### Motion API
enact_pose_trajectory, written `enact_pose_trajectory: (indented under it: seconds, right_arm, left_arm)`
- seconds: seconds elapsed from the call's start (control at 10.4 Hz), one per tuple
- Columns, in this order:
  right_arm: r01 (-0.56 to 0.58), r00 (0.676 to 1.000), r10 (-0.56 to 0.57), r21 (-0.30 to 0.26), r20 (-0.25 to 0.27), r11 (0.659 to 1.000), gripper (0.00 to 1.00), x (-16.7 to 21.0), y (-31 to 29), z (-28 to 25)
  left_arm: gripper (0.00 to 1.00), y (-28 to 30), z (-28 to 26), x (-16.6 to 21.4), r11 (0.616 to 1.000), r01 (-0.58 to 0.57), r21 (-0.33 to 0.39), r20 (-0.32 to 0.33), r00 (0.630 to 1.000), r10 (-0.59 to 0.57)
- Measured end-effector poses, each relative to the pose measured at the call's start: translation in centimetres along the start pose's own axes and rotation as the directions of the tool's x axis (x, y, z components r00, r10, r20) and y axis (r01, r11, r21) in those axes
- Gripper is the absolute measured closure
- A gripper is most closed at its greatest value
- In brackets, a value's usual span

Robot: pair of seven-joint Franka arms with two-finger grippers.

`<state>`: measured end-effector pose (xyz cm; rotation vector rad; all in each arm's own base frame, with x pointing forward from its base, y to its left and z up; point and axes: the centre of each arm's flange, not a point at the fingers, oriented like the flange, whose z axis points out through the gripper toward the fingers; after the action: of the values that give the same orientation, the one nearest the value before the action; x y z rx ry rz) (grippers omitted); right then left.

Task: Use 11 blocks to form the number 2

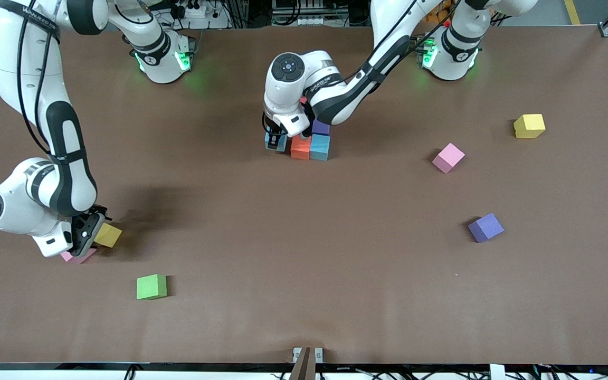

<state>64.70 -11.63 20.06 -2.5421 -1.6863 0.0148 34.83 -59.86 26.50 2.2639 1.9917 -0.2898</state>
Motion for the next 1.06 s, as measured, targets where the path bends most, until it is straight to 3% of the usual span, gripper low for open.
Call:
enact_pose_trajectory:
  seconds: [0.19,0.58,0.77,1.06]
  right_arm:
    - [0.002,1.000,-0.002,-0.003,-0.001,1.000,0.41,0.0,0.0,-0.1]
    - [-0.013,1.000,0.014,0.029,-0.021,0.999,0.44,1.0,-0.3,-0.1]
    - [-0.060,0.998,0.063,0.073,-0.033,0.995,0.44,3.0,-1.1,-0.6]
    - [-0.178,0.982,0.182,0.081,-0.043,0.981,0.44,7.9,-2.6,-3.1]
  left_arm:
    - [0.43,0.0,0.6,0.2,1.000,0.028,0.005,-0.001,1.000,-0.028]
    - [0.43,0.2,2.0,0.5,0.999,0.049,0.010,0.004,0.999,-0.050]
    - [0.43,0.3,2.7,0.6,0.999,0.053,0.010,0.012,0.999,-0.053]
    - [0.43,0.3,3.3,0.8,0.998,0.066,0.016,0.012,0.998,-0.066]
